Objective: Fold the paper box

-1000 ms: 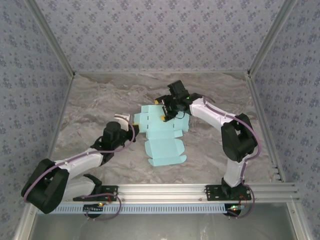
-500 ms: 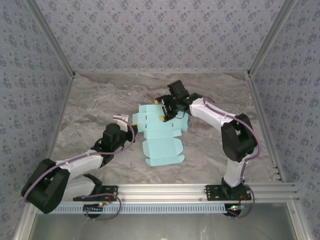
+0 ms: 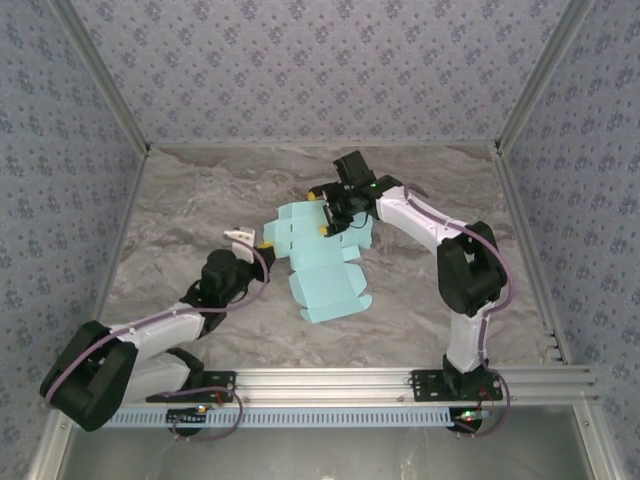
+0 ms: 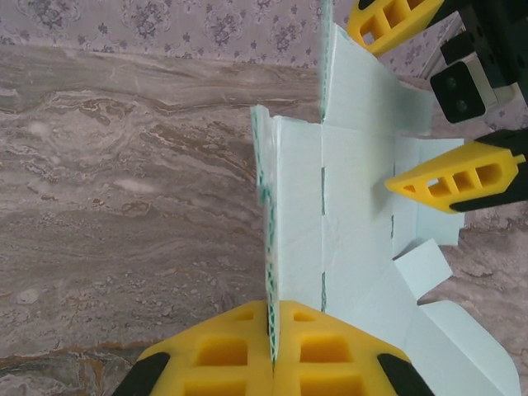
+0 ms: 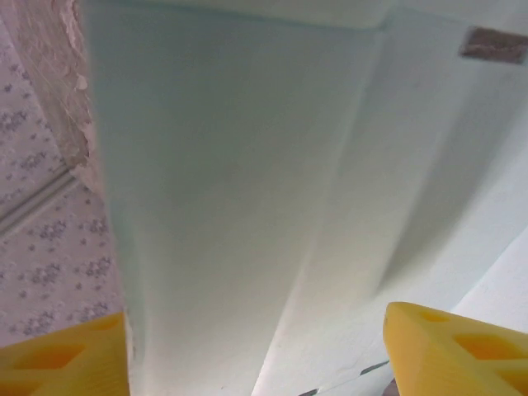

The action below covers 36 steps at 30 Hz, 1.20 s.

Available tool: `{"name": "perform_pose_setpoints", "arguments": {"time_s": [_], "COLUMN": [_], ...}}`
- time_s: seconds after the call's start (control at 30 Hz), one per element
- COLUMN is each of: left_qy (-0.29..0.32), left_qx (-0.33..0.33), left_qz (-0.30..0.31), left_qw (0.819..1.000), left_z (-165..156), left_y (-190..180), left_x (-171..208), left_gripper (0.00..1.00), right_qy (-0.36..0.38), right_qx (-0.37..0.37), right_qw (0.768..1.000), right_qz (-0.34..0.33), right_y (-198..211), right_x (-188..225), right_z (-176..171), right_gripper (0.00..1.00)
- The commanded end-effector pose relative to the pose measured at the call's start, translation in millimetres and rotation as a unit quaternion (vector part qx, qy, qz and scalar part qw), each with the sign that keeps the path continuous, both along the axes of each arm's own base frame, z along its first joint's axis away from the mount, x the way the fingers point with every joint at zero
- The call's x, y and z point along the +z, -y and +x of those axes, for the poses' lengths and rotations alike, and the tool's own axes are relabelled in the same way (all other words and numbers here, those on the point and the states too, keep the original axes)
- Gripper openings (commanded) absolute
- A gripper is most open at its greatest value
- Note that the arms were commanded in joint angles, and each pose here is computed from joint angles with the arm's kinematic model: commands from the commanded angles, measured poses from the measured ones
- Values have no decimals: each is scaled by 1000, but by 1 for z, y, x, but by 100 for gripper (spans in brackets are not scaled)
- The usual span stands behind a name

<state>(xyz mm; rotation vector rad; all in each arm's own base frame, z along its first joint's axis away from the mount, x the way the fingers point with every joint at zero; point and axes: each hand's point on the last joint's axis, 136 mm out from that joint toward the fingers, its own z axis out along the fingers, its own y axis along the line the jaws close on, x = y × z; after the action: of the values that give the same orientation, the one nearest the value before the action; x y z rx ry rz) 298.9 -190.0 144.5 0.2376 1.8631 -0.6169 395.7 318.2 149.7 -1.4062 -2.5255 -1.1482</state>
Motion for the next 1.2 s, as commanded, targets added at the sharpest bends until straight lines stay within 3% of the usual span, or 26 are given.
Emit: {"name": "perform_pose_setpoints", "arguments": {"time_s": [0.0,0.13,0.23,0.27,0.33,0.47,0.67,0.87,1.17], "left_qy": [31,13,2,1,-2,-12,-9,-26,-84], "left_qx": [6,14,11,12,16,19,14,24,20], "left_qz": [-8,0,7,6,4,4,4,14,8], "left_qw": [999,1000,1000,1000,1000,1000,1000,999,996], "left_z": [6,12,16,17,18,16,5,1,19], "left_y": [2,3,7,7,6,5,-1,-12,-2], "left_x": [16,12,8,7,5,3,10,5,-10], "left_gripper": [0,0,15,17,24,49,72,82,82], "right_qy": [-8,12,34,40,52,72,126,205,267], "right_qx": [-1,2,6,9,12,18,49,71,87], "right_qw": [1000,999,998,998,997,996,989,975,960], "right_qz": [-17,-29,-43,-46,-51,-54,-58,-37,-9], "right_y": [8,10,15,15,16,17,16,15,21], "right_x": [-1,5,9,11,13,11,5,4,-6], "right_z": [0,0,3,4,5,6,9,8,-2], "right_gripper": [59,38,20,18,17,10,5,2,2]}}
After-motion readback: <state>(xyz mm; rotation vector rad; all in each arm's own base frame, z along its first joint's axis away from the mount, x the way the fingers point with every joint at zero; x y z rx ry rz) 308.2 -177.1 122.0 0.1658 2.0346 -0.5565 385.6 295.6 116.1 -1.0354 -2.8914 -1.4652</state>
